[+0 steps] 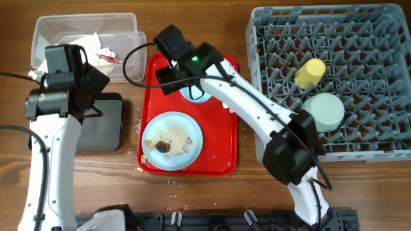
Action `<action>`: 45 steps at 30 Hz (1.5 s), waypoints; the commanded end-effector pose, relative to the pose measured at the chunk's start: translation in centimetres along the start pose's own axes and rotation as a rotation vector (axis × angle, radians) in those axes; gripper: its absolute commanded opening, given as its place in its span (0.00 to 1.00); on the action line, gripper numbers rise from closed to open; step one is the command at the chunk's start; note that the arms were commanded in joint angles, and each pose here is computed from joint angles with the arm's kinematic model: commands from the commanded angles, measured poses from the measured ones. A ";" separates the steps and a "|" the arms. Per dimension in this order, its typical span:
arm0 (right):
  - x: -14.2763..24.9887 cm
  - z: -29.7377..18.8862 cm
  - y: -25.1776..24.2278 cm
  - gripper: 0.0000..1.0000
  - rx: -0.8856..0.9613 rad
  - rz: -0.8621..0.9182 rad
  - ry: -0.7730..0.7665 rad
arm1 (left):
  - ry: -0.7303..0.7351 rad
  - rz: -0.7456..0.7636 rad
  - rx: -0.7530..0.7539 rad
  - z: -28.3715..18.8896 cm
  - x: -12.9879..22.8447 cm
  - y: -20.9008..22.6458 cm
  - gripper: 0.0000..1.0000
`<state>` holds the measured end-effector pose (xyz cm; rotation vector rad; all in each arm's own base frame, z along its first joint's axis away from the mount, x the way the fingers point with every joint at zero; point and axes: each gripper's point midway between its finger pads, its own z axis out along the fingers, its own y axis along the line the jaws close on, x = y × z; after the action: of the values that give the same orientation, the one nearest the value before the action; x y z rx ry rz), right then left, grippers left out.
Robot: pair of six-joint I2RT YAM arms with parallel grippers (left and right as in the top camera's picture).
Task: Sort waste into correct bins and load items into the dishwasher rack
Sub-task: 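Grasp the light-blue bowl rim with the right gripper, then carry the bowl into the rack's upper right and release it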
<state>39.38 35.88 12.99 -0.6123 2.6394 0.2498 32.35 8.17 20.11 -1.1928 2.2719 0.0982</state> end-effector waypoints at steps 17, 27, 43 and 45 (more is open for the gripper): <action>4.8 9.3 -1.2 0.35 0.118 0.023 0.160 | -0.022 0.000 -0.013 -0.2 -0.4 0.4 1.00; 5.1 9.3 -0.7 0.33 0.091 0.023 0.174 | -0.022 0.000 -0.013 -0.2 -0.4 0.4 1.00; 6.5 9.7 -1.3 0.29 0.125 0.013 0.211 | -0.021 0.000 -0.013 -0.2 -0.4 0.4 1.00; 6.6 9.5 -0.9 0.24 0.100 0.018 0.220 | -0.022 0.000 -0.013 -0.2 -0.4 0.4 1.00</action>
<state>38.46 34.92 2.50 -0.5989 2.8231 0.0624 32.35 8.17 20.11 -1.1928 2.2719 0.0982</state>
